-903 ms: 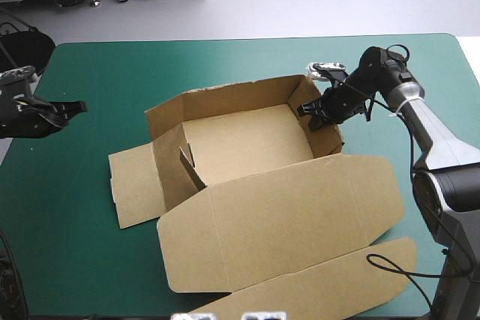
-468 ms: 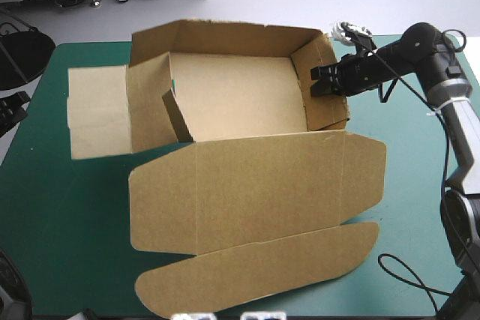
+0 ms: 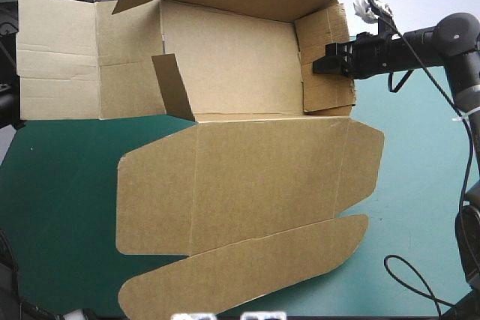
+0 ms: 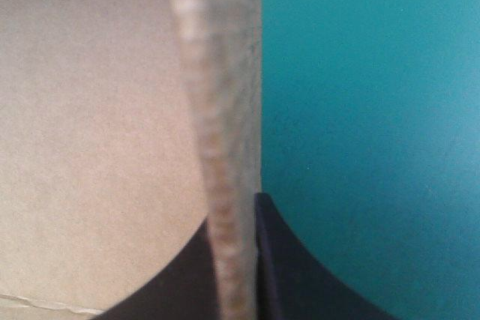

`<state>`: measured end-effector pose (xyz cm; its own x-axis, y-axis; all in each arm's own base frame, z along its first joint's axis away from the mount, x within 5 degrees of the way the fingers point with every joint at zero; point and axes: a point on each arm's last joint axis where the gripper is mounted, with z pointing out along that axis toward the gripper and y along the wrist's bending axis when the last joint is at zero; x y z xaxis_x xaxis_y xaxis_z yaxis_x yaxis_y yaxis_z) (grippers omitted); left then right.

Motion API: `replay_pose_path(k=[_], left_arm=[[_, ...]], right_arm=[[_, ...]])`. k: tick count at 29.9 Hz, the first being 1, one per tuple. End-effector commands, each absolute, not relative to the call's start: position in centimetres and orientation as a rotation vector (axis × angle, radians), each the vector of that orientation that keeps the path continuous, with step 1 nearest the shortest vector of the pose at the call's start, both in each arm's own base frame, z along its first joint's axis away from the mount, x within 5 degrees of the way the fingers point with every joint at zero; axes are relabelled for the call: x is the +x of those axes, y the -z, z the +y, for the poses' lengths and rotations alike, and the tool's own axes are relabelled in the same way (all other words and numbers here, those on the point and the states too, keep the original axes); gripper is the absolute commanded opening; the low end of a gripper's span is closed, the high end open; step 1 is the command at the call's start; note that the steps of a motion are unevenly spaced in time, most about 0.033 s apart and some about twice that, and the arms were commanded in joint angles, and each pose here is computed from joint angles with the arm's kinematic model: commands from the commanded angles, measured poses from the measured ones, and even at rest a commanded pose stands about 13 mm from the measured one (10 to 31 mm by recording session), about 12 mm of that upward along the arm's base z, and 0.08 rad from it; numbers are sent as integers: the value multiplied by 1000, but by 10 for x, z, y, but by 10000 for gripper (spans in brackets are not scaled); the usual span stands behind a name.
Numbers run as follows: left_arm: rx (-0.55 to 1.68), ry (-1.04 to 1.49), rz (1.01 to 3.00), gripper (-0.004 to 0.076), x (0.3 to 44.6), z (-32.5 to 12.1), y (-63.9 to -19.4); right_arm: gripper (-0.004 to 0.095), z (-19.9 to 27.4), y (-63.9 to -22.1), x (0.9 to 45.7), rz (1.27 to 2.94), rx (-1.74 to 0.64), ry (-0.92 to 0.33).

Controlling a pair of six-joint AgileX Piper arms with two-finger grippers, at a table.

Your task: Fold the box

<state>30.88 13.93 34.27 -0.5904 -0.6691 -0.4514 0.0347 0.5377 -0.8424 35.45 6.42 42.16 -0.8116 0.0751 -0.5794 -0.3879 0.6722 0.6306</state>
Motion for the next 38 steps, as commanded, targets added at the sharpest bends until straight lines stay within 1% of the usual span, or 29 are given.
replay_pose_path(k=[1,4,10,16,23,32,38], left_arm=[[-352,1303,1812,-9,305,108,-382],[-281,1362,1801,-9,309,84,-390],[-153,1510,1706,-9,307,39,-414],[-43,1549,1676,-9,297,12,-430],[25,1532,1663,-9,281,1,-444],[91,1486,1633,-9,259,-6,-461],[132,1454,1612,-9,243,-12,-473]], right_arm=[[-13,68,-456,336,2169,-275,-1128],[-13,68,-456,337,2157,-266,-1123],[-13,67,-456,340,2139,-261,-1107],[-13,67,-457,342,2123,-255,-1095],[-13,65,-458,345,2095,-248,-1057],[-13,68,-455,349,2090,-259,-950],[-13,72,-458,352,2051,-244,-936]])
